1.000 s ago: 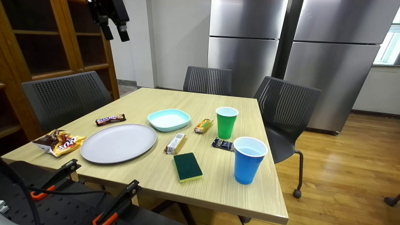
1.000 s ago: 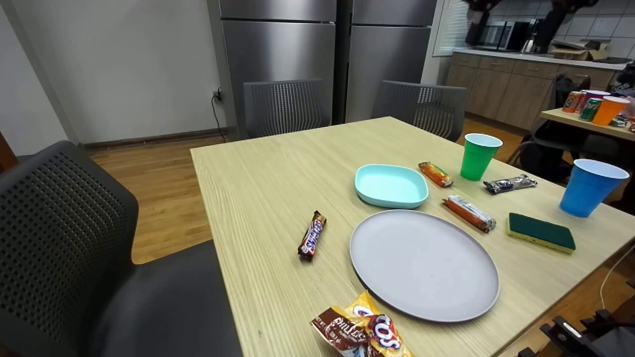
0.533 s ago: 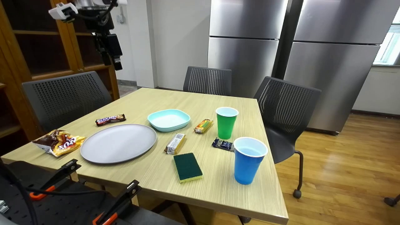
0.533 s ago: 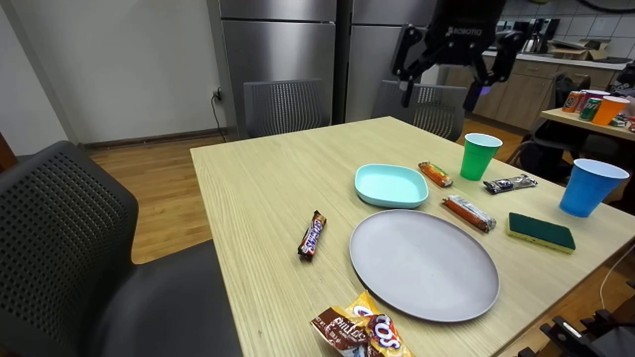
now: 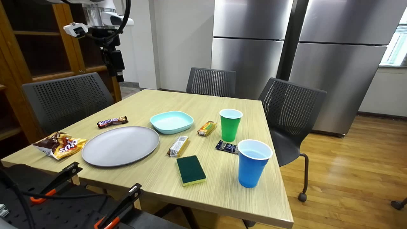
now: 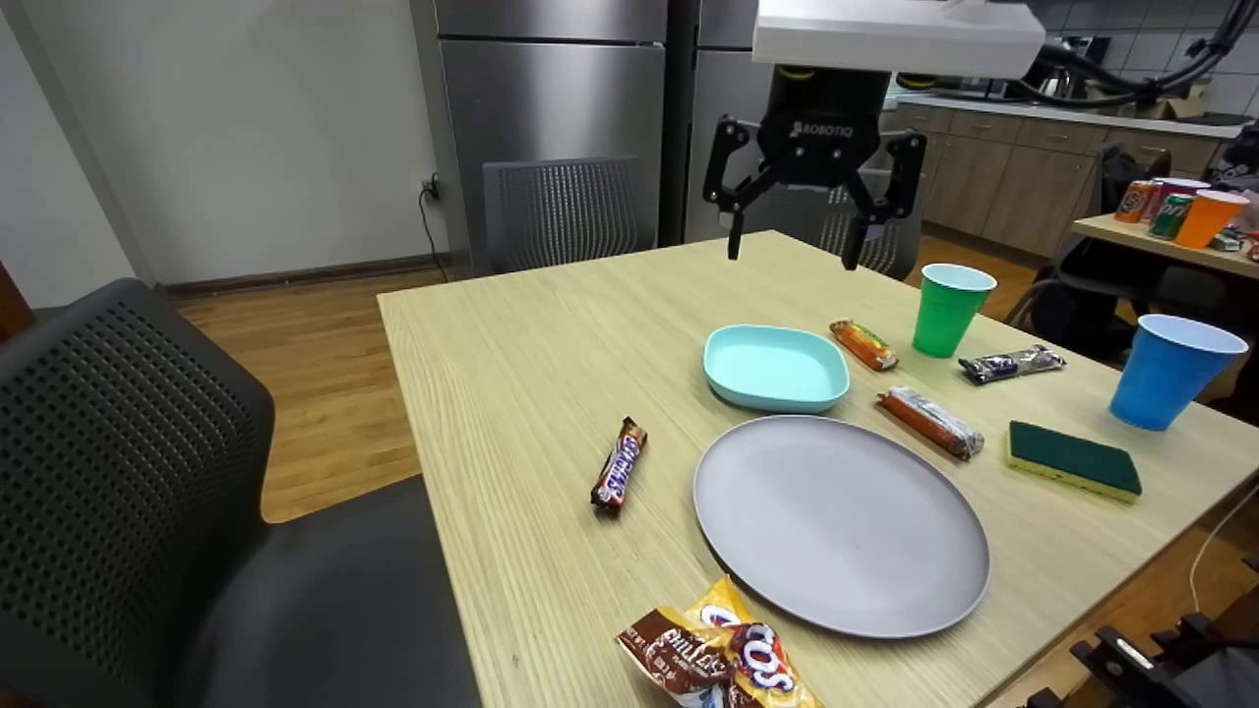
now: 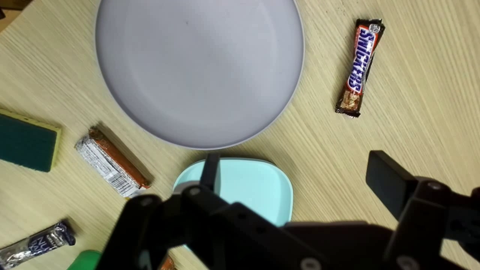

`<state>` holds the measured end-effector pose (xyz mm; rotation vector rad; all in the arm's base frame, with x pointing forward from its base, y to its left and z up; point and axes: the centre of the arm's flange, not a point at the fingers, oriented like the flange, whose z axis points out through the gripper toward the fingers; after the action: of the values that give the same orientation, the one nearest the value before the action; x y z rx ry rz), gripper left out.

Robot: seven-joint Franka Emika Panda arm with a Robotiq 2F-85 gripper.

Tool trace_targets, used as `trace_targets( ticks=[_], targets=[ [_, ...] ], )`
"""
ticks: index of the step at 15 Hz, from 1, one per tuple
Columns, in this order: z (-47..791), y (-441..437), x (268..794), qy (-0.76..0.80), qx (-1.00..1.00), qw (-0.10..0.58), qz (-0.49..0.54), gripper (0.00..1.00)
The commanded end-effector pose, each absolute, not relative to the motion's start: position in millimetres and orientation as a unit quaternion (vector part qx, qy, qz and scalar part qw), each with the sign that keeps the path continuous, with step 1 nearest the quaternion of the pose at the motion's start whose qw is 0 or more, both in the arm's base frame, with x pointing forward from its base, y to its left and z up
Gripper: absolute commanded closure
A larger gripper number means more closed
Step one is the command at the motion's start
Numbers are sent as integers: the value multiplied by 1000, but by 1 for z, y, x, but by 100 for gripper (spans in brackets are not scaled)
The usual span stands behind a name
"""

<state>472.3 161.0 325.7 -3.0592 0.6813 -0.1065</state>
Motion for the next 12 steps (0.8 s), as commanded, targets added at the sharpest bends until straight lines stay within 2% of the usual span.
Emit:
trace_targets(
  ticks=[1, 7, 12],
  targets=[
    [326, 161, 473, 218, -975, 3, -34, 0],
    [326, 161, 474, 218, -975, 4, -35, 0],
    [304, 169, 486, 287, -957, -39, -33, 0]
  ],
)
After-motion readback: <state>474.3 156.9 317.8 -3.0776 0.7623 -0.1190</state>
